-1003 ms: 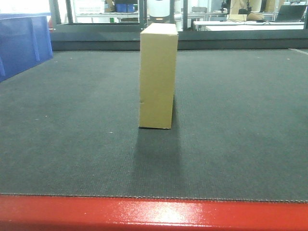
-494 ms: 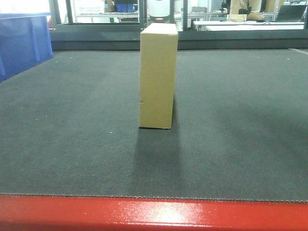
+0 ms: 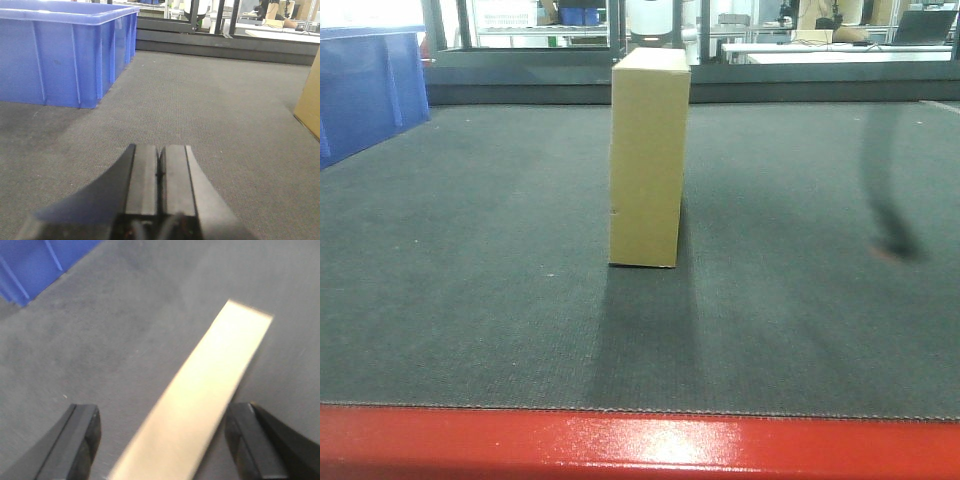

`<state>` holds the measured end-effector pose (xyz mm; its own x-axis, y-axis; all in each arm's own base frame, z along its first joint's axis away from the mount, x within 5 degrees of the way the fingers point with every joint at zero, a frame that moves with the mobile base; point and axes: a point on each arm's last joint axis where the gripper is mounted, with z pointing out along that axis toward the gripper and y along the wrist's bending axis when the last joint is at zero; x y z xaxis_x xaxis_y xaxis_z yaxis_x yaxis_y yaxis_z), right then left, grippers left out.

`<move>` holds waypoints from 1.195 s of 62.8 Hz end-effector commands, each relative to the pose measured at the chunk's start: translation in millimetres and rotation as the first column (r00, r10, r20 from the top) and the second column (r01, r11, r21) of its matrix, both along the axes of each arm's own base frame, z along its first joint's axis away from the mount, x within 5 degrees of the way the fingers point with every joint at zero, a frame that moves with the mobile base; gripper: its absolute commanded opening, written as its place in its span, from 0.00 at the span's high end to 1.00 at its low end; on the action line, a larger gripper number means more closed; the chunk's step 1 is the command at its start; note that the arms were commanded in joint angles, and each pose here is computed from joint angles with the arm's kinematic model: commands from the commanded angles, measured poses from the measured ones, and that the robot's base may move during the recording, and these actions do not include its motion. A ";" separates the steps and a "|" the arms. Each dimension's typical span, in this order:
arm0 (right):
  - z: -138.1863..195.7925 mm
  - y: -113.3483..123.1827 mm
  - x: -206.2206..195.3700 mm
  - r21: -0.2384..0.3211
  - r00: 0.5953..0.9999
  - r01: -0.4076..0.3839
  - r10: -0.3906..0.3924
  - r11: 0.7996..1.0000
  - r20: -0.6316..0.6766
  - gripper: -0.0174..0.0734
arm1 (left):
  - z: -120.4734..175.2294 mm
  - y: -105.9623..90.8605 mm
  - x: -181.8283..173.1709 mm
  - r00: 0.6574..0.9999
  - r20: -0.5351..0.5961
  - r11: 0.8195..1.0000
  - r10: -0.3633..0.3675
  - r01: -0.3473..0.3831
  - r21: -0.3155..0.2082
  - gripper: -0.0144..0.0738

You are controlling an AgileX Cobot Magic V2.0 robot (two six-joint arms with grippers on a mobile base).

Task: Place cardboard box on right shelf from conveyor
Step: 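Move the right gripper down around the upright tan cardboard box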

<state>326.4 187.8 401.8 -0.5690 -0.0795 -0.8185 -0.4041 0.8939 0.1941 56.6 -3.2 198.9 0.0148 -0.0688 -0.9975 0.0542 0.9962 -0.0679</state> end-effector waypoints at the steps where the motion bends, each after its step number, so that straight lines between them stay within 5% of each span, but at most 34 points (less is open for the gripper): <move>1: 27.5 2.4 11.0 0.047 0.997 0.073 -0.073 0.996 -0.003 0.14 | 10.1 0.9 -1.7 0.994 0.105 1.000 0.010 -0.008 -0.018 0.97; 13: 13.2 9.8 49.9 -0.055 0.960 0.244 -0.249 0.968 -0.130 0.14 | 10.1 0.9 -1.7 0.994 0.105 1.000 0.010 -0.008 -0.018 0.97; 54: -9.1 31.2 79.4 0.031 0.938 0.311 -0.302 0.950 -0.169 0.14 | 10.1 0.9 -1.7 0.994 0.105 1.000 0.010 -0.008 -0.018 0.97; 75: -11.5 33.3 78.8 0.007 0.934 0.325 -0.320 0.946 -0.160 0.14 | 10.1 0.9 -1.7 0.994 0.105 1.000 0.010 -0.008 -0.018 0.97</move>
<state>413.3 228.6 347.8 -0.7804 0.1092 -0.6157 -0.0321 0.9763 0.2138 56.6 -3.2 198.9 0.0148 -0.0688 -0.9975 0.0542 0.9962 -0.0679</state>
